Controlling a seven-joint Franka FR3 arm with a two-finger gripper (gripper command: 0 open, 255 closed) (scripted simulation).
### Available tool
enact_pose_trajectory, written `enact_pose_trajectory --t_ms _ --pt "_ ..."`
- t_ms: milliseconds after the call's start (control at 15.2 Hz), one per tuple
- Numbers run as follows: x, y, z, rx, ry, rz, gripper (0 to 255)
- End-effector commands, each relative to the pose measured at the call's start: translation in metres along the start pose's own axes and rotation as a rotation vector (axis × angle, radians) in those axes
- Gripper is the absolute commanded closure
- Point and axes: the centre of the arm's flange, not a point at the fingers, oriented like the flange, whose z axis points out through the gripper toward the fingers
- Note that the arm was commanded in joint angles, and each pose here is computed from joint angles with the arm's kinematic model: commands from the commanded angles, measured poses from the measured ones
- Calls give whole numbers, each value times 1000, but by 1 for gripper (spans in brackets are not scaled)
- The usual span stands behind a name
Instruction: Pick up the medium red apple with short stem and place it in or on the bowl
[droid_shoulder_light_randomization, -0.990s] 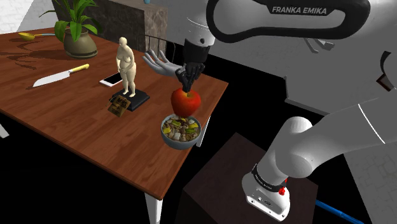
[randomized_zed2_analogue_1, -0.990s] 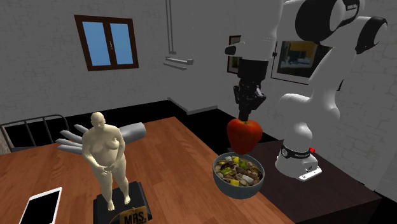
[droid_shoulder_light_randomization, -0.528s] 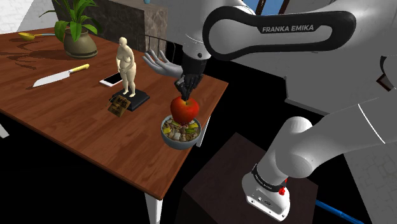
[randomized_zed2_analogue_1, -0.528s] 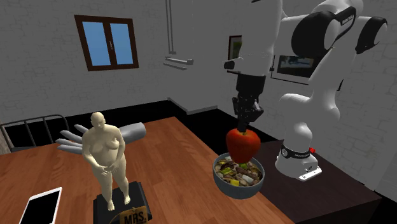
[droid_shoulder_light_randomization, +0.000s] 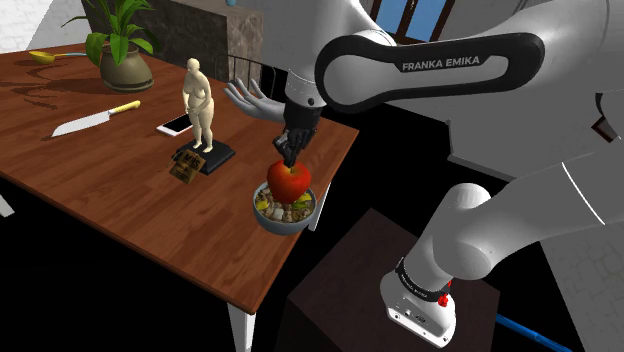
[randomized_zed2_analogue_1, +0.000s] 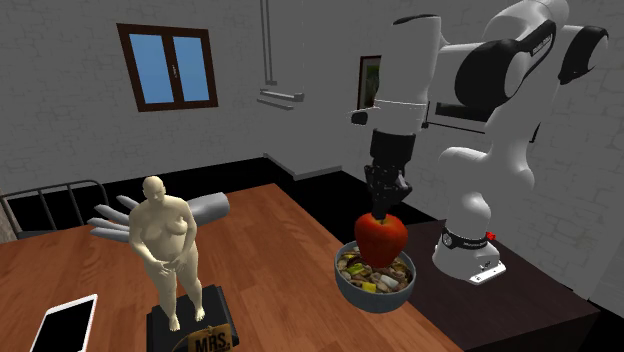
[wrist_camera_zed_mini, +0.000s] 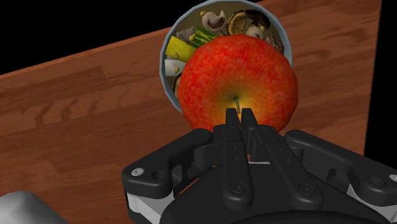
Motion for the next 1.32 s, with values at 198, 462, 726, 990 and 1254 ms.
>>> enact_pose_trajectory --t_ms 198,462,726,990,1254 --pt "0 0 1 0 -2 0 255" --pt "0 0 1 0 -2 0 0" --pt "0 0 -25 0 -2 0 0" --pt "0 0 -49 0 -2 0 0" --pt "0 0 -49 0 -2 0 0"
